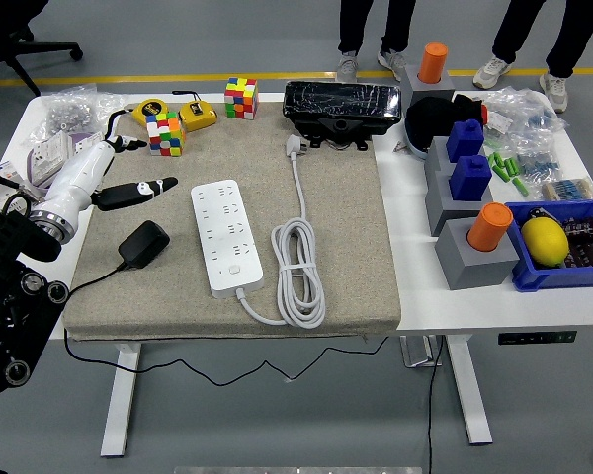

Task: Pick up the plug,place it near the board,insert it into the board,press the button

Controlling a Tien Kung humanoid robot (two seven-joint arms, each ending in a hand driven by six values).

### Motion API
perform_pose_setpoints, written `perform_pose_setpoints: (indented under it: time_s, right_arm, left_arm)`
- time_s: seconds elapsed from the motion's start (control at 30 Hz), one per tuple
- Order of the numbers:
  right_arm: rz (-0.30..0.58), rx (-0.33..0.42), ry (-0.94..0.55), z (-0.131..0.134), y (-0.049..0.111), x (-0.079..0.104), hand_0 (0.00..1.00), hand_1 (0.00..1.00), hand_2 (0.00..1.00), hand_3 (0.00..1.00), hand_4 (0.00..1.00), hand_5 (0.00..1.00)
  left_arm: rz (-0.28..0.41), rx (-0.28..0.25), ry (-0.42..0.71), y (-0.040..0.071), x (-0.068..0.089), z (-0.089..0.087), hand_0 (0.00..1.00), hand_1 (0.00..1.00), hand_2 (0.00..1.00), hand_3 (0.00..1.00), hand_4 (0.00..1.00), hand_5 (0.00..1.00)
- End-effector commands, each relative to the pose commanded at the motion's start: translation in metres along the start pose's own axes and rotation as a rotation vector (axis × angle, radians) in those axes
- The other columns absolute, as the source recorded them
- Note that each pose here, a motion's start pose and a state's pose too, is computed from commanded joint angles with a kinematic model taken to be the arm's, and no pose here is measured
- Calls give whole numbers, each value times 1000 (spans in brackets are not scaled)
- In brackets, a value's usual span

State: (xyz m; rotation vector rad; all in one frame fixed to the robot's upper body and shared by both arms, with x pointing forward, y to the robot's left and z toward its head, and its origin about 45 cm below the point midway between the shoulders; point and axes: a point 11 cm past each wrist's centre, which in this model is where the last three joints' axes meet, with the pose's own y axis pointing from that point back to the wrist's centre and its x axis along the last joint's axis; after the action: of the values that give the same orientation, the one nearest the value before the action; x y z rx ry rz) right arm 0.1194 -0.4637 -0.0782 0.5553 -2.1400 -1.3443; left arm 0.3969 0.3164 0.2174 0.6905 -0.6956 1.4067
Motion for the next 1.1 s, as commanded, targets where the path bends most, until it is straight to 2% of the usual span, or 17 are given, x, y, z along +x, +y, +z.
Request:
perform_pose_setpoints:
  time_s: [0.03,0.17,0.47,0.53,0.57,0.6,0.63,0.73,0.8,0.83,1.0,1.03,1.1]
  right_arm:
    - [-2,0,2,0,0,-1,782,693,709,754,998,990]
    - [-6,-2,1,2,0,-2,782,693,709,754,998,990]
    - [-8,-7,-6,6,-1,-1,794,703,711,756,998,992]
    - [-8,1,-12,4,-1,-1,794,703,711,756,998,992]
    - [-10,5,-15,4,0,-2,794,703,711,756,998,992]
    - [-11,9,-16,3,0,-2,794,703,711,756,998,992]
    - [-11,10,-17,3,0,-3,823,756,727,756,998,998]
    - [-16,15,-20,3,0,-4,823,756,727,756,998,998]
    - [-21,16,-20,4,0,-4,823,756,727,756,998,998]
    - [-22,16,-20,5,0,-4,828,761,731,755,998,998]
    - [-27,16,-15,9,-1,-5,828,761,731,755,998,998]
    - [-28,20,-15,9,-1,-6,832,764,732,758,998,998]
    - [-29,25,-17,10,-1,-6,832,764,732,758,998,998]
  left_arm:
    - [32,-24,63,2,3,1,971,998,998,998,998,998]
    - [78,-66,231,7,8,3,971,998,998,998,998,998]
    - [91,-54,517,17,12,-12,986,998,981,989,998,998]
    - [124,-50,589,20,17,-20,986,998,981,989,998,998]
    - [145,-47,609,22,20,-24,986,998,981,989,998,998]
    - [166,-43,627,24,24,-28,925,952,910,922,998,998]
    - [174,-42,633,25,26,-30,925,952,910,922,998,998]
    - [213,-45,694,32,32,-36,925,952,910,922,998,998]
    - [215,-54,735,34,32,-37,925,952,910,922,998,998]
    - [215,-58,750,35,32,-36,908,904,862,873,998,998]
    - [202,-62,782,37,26,-36,908,904,862,873,998,998]
    - [191,-58,791,37,23,-36,820,807,777,780,998,998]
    - [177,-50,799,38,19,-37,820,807,777,780,998,998]
